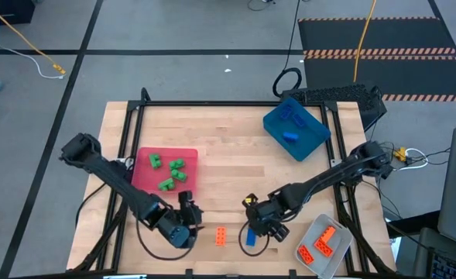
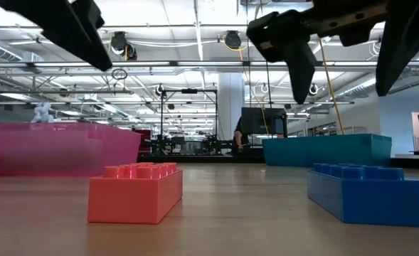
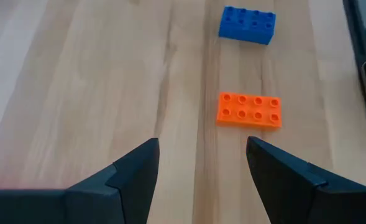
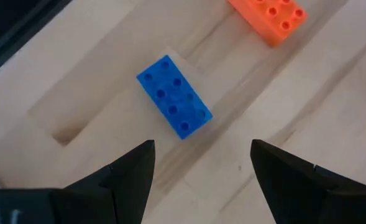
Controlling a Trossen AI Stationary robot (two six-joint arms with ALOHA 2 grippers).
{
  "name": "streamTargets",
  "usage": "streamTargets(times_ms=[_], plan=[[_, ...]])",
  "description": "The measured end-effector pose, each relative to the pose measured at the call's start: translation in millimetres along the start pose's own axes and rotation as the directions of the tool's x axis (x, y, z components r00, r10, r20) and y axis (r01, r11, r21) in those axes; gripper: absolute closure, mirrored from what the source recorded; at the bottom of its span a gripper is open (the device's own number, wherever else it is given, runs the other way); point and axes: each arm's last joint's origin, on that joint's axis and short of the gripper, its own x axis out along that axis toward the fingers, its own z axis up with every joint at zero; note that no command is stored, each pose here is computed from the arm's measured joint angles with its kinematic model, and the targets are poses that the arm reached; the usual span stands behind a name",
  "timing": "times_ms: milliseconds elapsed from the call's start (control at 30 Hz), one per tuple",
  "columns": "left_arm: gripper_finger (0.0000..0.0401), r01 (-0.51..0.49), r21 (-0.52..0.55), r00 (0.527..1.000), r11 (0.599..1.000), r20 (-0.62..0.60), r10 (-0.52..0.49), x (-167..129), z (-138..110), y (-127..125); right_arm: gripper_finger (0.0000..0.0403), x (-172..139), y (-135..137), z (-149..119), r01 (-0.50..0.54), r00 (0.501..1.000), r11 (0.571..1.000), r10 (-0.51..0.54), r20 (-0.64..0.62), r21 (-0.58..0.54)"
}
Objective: Sort & place blocks by color
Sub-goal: Put the blue game piece into the blue bin
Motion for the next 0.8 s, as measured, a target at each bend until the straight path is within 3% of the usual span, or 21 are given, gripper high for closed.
streamTargets(times_ms=[133, 267, 800], plan=[[0.016, -0.011, 0.024, 1.0, 1.0, -0.008, 0.011, 18.0, -1.7, -2.3, 0.0145, 7.1, -1.9, 4.3, -0.007, 0.999, 1.0, 0.008, 0.043, -0.024], [0.016, 0.039, 0.028, 0.999, 0.999, -0.009, -0.039, 24.3, -0.2, -5.2, 0.0145, 12.7, -1.7, 8.6, -0.025, 0.996, 0.999, 0.028, 0.085, -0.037], [0.016, 0.083, 0.008, 0.996, 0.997, -0.015, -0.082, 24.6, -3.8, -13.6, 0.0145, 51.2, 13.2, -8.2, -0.02, 0.99, 0.996, 0.032, 0.134, -0.091]])
